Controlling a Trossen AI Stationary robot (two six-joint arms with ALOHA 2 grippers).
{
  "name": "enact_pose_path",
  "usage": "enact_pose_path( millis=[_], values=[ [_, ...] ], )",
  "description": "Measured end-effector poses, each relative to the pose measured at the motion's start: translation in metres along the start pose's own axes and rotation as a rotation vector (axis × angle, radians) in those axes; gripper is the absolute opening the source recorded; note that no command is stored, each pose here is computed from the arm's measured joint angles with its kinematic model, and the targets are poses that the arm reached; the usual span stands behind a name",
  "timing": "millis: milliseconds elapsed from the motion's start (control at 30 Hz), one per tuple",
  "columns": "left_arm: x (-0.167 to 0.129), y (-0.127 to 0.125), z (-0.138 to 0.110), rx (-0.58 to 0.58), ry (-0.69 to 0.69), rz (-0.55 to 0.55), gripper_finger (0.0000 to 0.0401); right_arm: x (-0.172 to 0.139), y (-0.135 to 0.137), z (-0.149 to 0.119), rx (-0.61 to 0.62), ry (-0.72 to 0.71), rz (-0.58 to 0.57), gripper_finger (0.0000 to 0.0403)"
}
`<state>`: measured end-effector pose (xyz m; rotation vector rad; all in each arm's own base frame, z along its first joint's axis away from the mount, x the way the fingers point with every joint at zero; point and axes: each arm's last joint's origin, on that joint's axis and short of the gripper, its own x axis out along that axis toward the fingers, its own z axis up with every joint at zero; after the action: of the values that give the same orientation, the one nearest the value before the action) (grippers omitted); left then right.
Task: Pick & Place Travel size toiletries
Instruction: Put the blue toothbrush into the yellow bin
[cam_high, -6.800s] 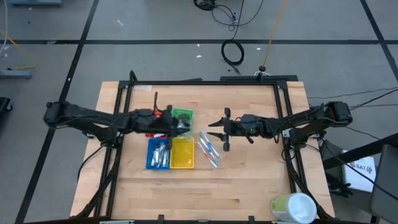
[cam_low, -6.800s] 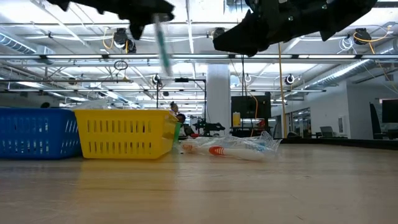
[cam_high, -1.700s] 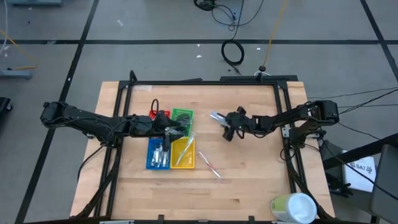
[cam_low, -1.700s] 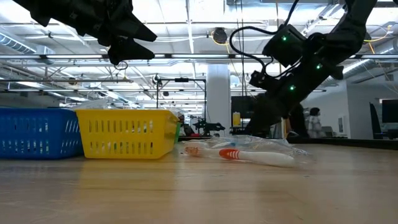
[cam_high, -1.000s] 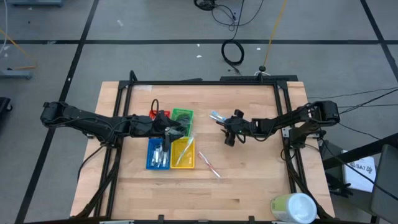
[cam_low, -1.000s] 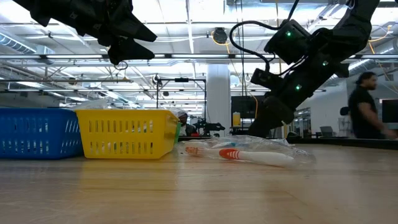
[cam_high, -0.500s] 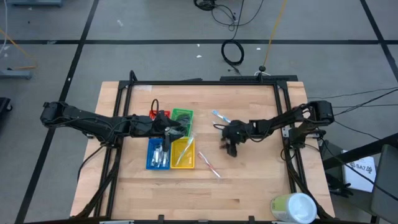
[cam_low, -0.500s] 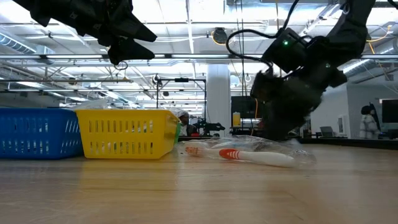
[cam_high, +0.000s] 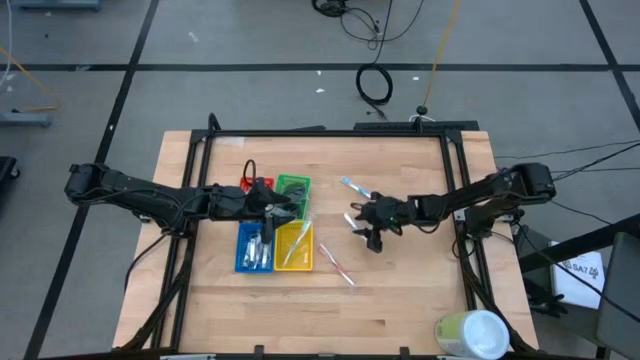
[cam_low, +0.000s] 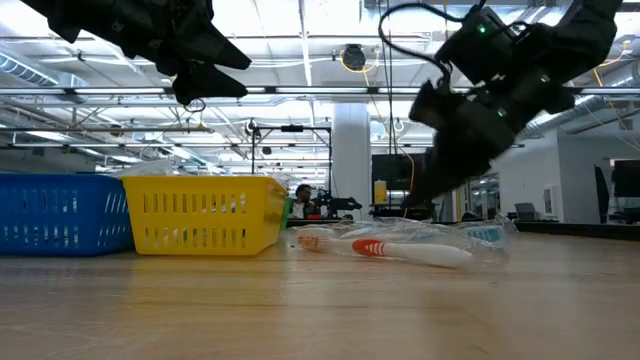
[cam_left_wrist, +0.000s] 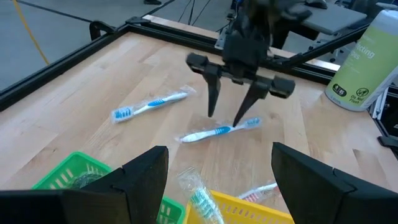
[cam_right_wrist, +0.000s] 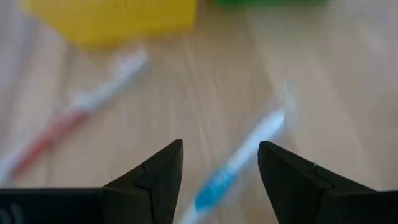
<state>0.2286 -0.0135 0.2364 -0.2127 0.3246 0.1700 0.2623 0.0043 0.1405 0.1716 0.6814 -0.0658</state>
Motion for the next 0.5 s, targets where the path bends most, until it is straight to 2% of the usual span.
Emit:
enact_pose_path(
  millis=[267, 333, 433, 500],
  values=[
    [0.000, 0.000, 0.001, -0.004, -0.008, 0.001, 0.0280, 0.017, 0.022, -0.028, 0.071, 0.147, 0.000, 0.0196],
    [0.000, 0.000, 0.002, -0.007, -0.020, 0.006, 0.0280, 0.020, 0.024, -0.032, 0.064, 0.161, -0.036, 0.0195],
    [0.000, 0.000, 0.003, -0.008, -0.031, 0.018, 0.0280, 0.025, 0.023, -0.040, 0.039, 0.196, -0.096, 0.0177],
    [0.000, 0.000, 0.003, -0.008, -0.031, 0.019, 0.0280, 0.028, 0.022, -0.044, 0.012, 0.218, -0.103, 0.0151]
  ],
)
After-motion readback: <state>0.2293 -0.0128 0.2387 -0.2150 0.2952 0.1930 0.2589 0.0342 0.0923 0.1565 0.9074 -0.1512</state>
